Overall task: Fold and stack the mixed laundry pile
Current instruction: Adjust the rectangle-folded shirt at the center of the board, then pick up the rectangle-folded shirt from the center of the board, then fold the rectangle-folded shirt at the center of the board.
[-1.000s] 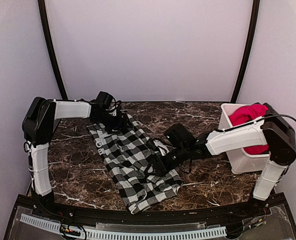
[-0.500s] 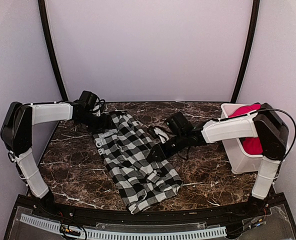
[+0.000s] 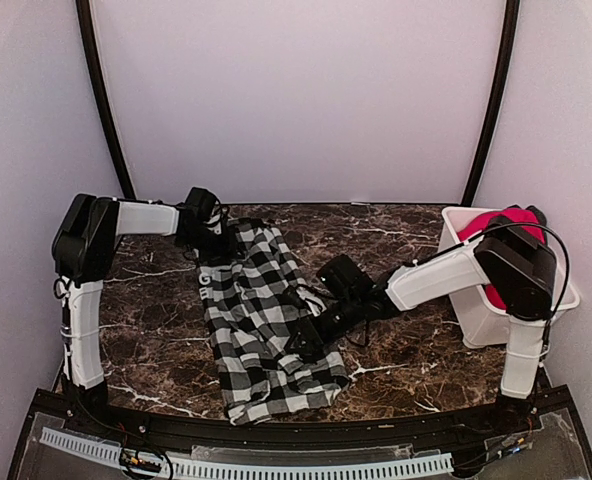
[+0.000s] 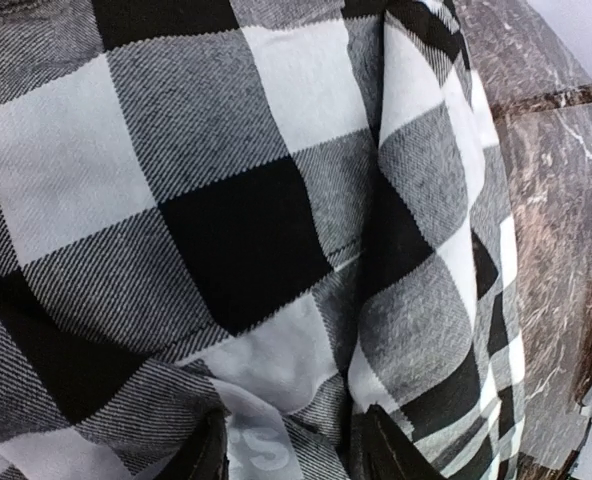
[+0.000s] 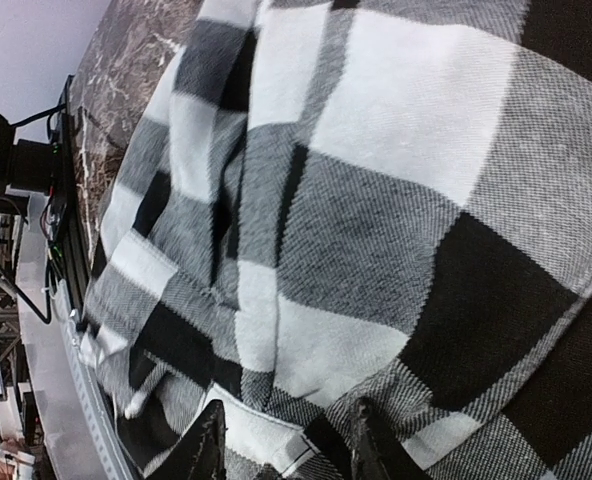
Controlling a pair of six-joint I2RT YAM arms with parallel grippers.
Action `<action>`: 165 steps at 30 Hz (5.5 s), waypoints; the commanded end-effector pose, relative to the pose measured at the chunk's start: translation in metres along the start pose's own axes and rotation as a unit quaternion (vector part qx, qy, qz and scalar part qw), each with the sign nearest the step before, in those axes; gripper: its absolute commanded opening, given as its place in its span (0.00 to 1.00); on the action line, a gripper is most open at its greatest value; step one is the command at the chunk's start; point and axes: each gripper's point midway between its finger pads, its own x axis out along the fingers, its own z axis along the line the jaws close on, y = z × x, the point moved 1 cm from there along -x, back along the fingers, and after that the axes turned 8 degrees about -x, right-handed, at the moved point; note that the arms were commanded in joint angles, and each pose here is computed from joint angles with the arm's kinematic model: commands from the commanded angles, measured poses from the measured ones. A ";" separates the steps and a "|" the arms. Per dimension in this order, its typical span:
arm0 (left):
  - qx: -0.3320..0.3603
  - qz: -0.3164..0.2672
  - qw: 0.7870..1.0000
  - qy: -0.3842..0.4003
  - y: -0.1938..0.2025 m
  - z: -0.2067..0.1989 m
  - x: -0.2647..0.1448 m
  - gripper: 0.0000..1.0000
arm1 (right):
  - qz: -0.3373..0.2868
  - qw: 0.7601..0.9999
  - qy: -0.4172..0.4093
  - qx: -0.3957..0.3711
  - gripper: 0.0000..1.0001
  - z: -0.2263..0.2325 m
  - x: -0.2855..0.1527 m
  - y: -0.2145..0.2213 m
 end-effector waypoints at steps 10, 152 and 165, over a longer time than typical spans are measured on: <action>0.064 -0.026 0.996 0.053 -0.058 -0.063 -0.022 0.61 | -0.100 0.993 -0.026 -0.059 0.53 0.035 -0.059 -0.090; 0.005 -0.090 0.983 0.162 0.054 -0.035 -0.074 0.00 | -0.160 0.986 0.003 0.042 0.00 -0.135 -0.091 -0.150; -0.002 -0.112 0.980 0.165 0.024 -0.033 -0.069 0.00 | -0.180 0.983 0.013 0.037 0.00 -0.147 -0.102 -0.164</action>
